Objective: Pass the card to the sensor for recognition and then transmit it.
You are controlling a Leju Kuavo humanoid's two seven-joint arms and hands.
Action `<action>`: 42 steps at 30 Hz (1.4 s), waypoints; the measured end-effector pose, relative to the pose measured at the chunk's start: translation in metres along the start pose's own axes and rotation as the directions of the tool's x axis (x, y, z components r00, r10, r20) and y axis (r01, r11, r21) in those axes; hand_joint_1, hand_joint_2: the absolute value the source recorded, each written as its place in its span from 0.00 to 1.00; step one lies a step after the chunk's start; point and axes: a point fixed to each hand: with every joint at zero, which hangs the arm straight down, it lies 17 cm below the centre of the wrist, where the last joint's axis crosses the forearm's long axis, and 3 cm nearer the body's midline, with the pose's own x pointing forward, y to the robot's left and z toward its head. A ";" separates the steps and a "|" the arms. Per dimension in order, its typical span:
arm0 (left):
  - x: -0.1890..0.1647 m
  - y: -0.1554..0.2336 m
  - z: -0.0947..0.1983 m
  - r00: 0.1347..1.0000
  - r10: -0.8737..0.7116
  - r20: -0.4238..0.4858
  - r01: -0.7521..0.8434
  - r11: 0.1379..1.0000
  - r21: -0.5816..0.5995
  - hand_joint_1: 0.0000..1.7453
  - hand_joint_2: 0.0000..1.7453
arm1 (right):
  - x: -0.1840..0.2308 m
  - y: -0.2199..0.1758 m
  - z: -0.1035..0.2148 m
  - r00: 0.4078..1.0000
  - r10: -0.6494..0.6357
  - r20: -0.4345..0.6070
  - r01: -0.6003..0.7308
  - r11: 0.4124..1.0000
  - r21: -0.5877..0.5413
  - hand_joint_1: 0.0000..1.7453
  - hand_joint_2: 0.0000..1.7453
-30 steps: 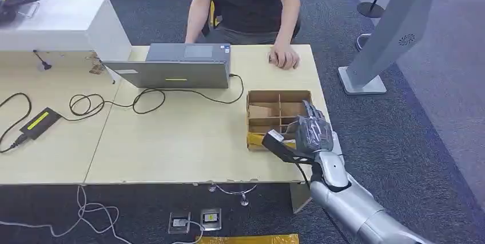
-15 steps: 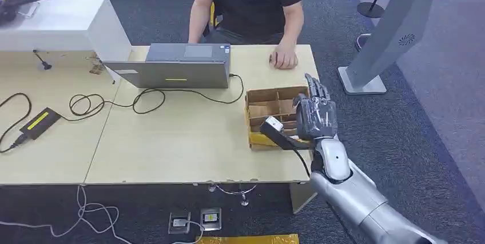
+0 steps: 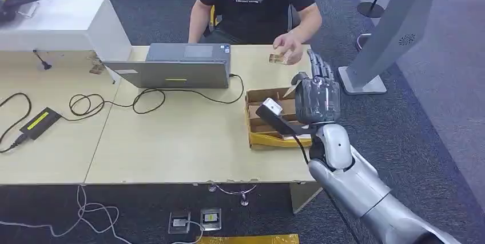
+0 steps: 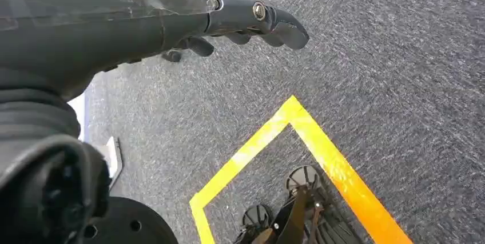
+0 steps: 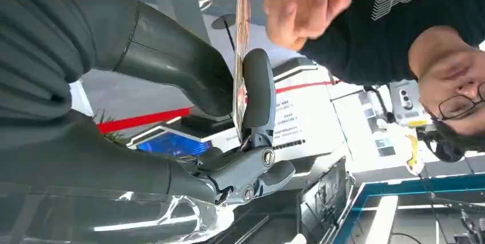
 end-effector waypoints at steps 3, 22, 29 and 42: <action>-0.001 0.001 0.000 1.000 -0.001 -0.002 0.001 1.000 0.000 0.00 0.00 | 0.000 -0.001 -0.001 1.000 -0.004 -0.009 0.004 1.000 0.003 1.00 1.00; -0.007 0.004 -0.002 1.000 0.005 -0.013 -0.005 1.000 0.005 0.00 0.00 | -0.001 0.004 -0.013 0.999 0.019 -0.035 -0.018 0.999 0.028 1.00 1.00; -0.010 0.006 -0.003 1.000 0.003 -0.016 -0.003 1.000 0.005 0.00 0.00 | -0.007 0.008 -0.011 0.998 0.042 -0.045 -0.041 0.998 0.039 0.00 1.00; -0.011 0.008 -0.005 1.000 0.000 -0.003 0.000 1.000 0.001 0.00 0.00 | -0.032 0.020 -0.006 0.966 0.250 -0.063 -0.242 0.964 0.114 0.00 1.00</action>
